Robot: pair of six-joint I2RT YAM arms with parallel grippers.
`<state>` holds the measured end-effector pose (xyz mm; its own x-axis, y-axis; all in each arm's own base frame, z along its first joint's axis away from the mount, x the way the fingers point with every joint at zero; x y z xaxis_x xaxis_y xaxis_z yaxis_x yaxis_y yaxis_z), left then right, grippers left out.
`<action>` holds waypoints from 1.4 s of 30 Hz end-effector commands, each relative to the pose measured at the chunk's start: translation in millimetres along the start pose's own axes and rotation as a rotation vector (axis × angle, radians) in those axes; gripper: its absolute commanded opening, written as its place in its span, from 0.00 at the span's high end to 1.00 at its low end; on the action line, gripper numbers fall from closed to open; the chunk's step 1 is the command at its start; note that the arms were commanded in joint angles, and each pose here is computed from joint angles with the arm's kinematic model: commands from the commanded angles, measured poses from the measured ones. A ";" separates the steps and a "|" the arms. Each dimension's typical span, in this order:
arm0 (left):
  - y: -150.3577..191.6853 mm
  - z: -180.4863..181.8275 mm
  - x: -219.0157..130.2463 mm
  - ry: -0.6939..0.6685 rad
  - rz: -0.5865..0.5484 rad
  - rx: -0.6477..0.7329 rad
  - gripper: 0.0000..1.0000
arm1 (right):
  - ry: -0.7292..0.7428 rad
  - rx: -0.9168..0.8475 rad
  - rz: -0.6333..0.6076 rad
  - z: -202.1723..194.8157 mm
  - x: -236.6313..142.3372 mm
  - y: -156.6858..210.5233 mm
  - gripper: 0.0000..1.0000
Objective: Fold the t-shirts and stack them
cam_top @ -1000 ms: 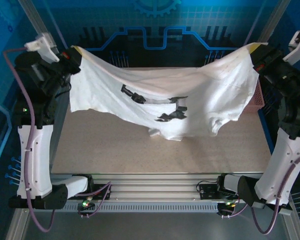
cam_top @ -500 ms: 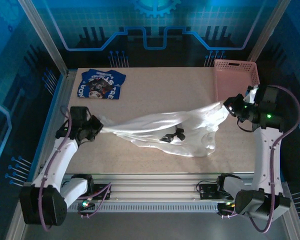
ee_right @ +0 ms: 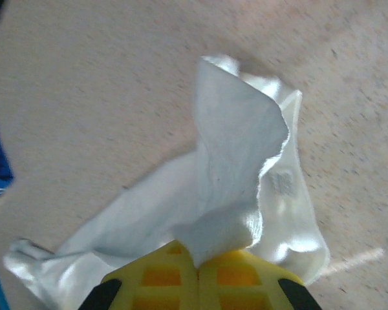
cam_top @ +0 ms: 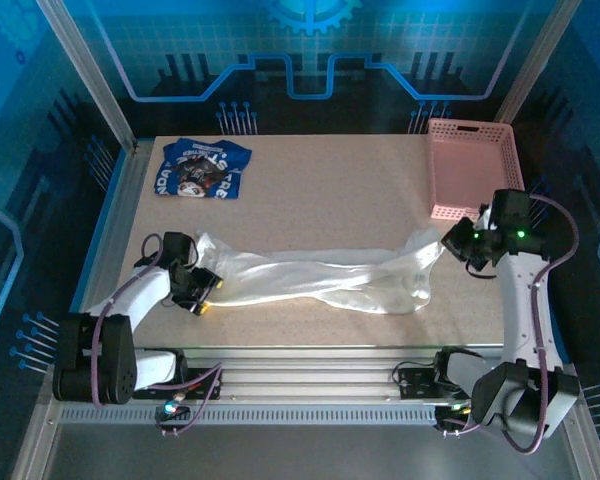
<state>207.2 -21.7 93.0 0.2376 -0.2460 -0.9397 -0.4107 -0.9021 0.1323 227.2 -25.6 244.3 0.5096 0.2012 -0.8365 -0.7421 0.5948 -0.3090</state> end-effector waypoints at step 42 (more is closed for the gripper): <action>-41.2 -124.2 33.5 -0.053 0.023 0.440 0.76 | 0.085 -0.038 0.085 -18.6 18.5 36.0 1.00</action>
<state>332.3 -35.4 94.5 0.1718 -0.2397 -0.9555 -0.7370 -0.6749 0.0368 204.4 -19.4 209.7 0.4039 0.1700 -0.8989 -0.7833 0.5719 -0.2438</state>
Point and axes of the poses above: each hand's point on the last joint's axis, 136 mm out from that joint toward the fingers, its own x axis out along the fingers, its own z axis along the line the jaws close on, y = z × x, the point moved 7 cm from there along -x, back along the fingers, and after that the axes turned 7 degrees about -x, right-handed, at the moved point
